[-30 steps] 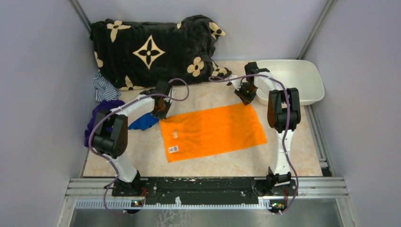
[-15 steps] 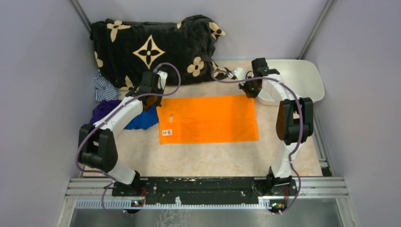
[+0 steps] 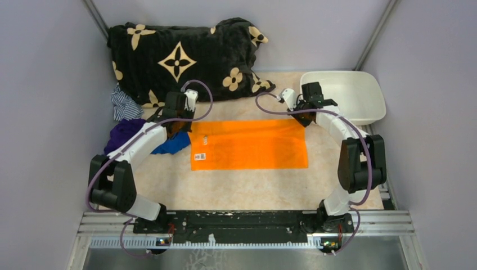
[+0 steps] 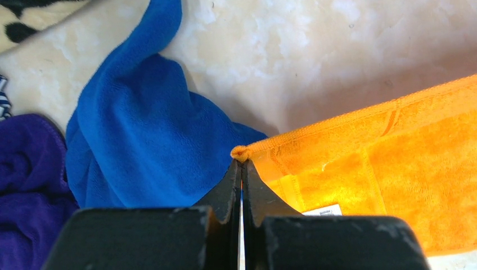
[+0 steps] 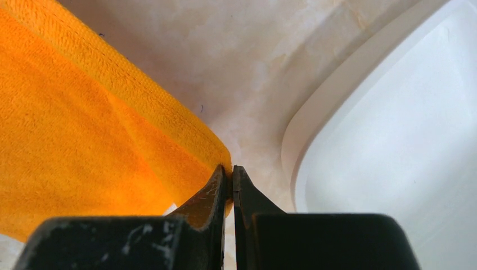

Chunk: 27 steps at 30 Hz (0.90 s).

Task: Roll the towels
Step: Fold the towel at the center of the board.

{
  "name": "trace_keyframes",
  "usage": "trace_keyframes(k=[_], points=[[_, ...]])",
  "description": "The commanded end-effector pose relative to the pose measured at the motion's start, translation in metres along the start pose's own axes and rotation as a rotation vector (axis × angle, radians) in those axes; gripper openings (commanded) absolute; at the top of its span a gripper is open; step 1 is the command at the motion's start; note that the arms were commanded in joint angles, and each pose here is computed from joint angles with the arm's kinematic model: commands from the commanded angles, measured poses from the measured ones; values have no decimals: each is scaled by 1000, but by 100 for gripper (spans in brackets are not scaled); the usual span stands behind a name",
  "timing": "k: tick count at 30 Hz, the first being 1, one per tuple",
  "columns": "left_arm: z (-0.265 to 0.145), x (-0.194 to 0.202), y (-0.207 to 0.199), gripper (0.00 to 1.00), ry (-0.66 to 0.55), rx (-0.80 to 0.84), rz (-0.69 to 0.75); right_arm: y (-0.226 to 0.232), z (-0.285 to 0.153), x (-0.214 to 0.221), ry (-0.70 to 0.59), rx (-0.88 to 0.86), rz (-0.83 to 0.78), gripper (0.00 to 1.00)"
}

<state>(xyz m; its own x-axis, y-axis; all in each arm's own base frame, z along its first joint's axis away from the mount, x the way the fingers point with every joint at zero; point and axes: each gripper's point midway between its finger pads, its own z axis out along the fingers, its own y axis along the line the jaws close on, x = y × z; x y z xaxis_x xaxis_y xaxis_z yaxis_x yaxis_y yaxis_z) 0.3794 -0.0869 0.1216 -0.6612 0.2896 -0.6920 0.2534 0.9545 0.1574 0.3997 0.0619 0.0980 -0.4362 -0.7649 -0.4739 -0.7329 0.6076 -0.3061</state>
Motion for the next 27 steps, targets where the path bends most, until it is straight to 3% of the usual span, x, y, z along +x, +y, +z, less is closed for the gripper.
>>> trace_keyframes(k=[1,6,17,27], points=[[-10,1,-1,0,-26,18,-41,-9,-24,-14,-32,143,47,0],[-21,15,-4,0,-12,27,-85,18,-34,-1,-23,221,103,0],[-29,59,-17,0,79,49,-227,24,-52,43,38,390,283,0],[-29,82,-25,0,134,63,-277,14,-64,32,-13,426,271,0]])
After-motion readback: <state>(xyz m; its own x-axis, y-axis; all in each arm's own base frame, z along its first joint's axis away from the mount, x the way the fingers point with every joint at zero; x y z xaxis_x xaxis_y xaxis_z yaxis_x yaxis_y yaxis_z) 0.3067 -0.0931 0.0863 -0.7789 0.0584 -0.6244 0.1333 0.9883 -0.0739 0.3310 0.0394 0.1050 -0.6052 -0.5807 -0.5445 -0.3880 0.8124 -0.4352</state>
